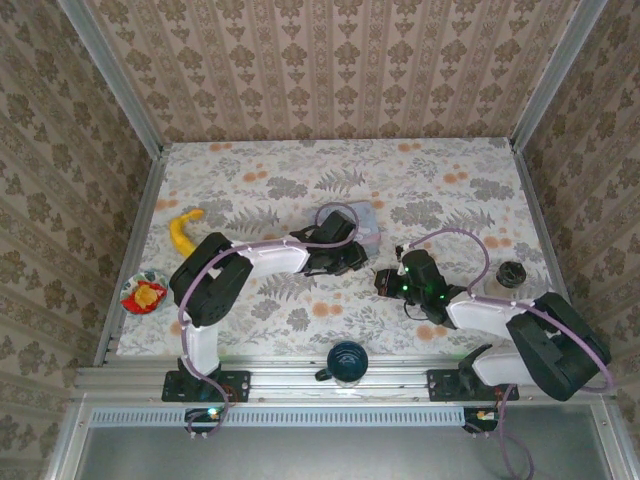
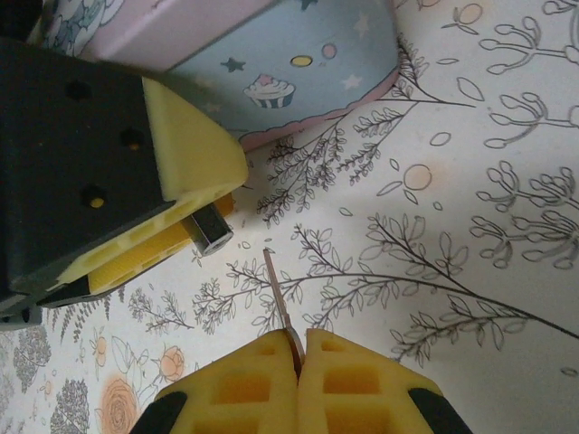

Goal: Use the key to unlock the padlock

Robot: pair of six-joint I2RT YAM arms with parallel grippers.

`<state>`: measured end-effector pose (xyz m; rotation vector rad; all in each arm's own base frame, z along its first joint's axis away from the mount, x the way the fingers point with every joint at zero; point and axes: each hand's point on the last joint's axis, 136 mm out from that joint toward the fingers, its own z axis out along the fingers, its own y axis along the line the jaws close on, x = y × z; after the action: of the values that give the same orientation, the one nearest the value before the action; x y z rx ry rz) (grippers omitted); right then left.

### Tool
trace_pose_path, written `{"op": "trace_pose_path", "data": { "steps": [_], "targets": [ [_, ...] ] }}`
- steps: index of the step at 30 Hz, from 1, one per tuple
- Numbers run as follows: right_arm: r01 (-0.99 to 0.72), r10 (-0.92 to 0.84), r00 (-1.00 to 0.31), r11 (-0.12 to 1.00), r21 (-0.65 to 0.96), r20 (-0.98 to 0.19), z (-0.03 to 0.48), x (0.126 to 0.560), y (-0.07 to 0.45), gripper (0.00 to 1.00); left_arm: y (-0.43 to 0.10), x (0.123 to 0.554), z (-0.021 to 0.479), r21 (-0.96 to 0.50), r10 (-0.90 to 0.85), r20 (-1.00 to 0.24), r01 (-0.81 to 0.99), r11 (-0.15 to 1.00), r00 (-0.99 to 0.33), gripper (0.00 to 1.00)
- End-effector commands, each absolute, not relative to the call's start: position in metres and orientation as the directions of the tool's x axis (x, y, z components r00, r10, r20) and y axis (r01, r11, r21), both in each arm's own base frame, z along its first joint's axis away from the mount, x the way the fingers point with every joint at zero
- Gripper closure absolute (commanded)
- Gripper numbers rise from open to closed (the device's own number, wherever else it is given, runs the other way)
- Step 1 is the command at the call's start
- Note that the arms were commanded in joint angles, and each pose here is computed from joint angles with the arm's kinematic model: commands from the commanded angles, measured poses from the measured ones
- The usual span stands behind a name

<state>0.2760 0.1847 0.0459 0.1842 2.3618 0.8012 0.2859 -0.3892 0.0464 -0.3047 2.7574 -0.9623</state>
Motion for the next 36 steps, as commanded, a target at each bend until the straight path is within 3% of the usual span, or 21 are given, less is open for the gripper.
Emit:
{"op": "trace_pose_path", "data": {
  "steps": [1, 36],
  "targets": [
    [-0.103, 0.337, -0.759, 0.783, 0.614, -0.557, 0.053, 0.284, 0.191, 1.0, -0.392, 0.277, 0.049, -0.67, -0.287, -0.011, -0.206, 0.713, -0.958, 0.97],
    [-0.136, 0.347, -0.727, 0.773, 0.62, -0.592, 0.055, 0.297, 0.198, 1.0, -0.399, 0.273, 0.038, -0.688, -0.301, 0.068, -0.263, 0.676, -0.951, 0.97]
  ]
}}
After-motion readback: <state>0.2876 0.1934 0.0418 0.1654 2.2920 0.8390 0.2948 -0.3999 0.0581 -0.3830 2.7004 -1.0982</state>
